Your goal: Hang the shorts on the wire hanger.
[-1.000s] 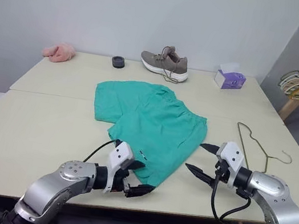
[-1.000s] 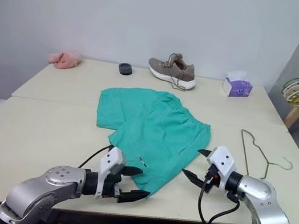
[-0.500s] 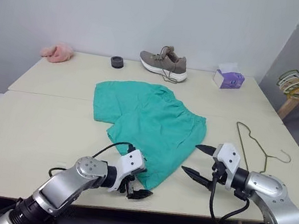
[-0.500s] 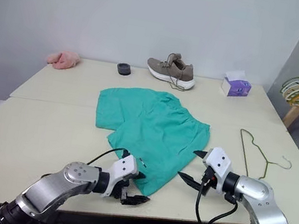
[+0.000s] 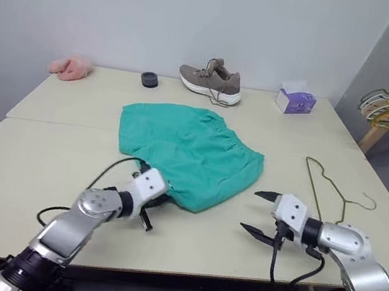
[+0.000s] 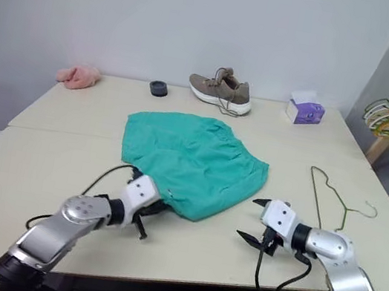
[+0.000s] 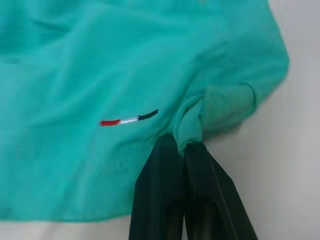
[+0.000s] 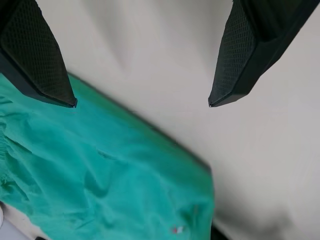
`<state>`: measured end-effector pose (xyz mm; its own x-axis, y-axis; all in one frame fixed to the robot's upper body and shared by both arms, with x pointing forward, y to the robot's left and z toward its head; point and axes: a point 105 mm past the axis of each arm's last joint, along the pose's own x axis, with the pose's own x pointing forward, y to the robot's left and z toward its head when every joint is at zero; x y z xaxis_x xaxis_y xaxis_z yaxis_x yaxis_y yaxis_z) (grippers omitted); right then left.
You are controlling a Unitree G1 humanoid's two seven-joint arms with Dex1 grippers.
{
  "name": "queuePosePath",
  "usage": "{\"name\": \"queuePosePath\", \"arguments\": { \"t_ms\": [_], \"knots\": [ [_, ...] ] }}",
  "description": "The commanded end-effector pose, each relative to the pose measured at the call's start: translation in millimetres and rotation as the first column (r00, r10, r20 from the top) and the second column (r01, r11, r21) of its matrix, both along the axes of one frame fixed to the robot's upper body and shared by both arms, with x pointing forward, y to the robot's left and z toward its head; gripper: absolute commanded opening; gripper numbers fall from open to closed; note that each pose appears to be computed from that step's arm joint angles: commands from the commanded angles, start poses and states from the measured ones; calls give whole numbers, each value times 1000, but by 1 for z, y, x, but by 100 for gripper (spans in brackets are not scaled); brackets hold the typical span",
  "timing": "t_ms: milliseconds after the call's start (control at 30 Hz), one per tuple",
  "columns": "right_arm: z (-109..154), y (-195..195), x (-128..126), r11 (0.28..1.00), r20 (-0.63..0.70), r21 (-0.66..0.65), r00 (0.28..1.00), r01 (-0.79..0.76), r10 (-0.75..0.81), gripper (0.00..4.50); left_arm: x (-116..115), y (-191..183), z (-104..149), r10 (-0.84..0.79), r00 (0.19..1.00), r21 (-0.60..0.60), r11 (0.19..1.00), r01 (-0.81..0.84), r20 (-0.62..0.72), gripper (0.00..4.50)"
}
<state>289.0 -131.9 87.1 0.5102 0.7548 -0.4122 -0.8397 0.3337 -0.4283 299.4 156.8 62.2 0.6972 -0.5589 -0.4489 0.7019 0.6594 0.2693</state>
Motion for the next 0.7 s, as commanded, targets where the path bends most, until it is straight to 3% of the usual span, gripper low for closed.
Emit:
{"name": "queuePosePath", "arguments": {
  "t_ms": [33, 200, 467, 567, 700],
  "knots": [
    [6, 1, 33, 995, 149, -89, 988, 50, -36, 450, 5, 19, 36, 60, 992, -66, 996, -53, 109, 2],
    [-6, 7, 75, 975, 234, -201, 971, 95, -47, 450, 0, 45, 60, 111, 982, -123, 988, -93, 152, 2],
    [-10, 36, 120, 954, 337, -272, 941, 124, -26, 450, -4, 68, 76, 152, 971, -126, 983, -131, 182, 2],
    [-5, 50, 125, 961, 361, -258, 933, 99, 1, 390, -6, 71, 76, 158, 971, -117, 983, -138, 181, 0],
    [-2, 58, 127, 965, 388, -248, 921, 84, 20, 245, -8, 72, 73, 162, 971, -113, 983, -144, 177, 0]
  ]
}}
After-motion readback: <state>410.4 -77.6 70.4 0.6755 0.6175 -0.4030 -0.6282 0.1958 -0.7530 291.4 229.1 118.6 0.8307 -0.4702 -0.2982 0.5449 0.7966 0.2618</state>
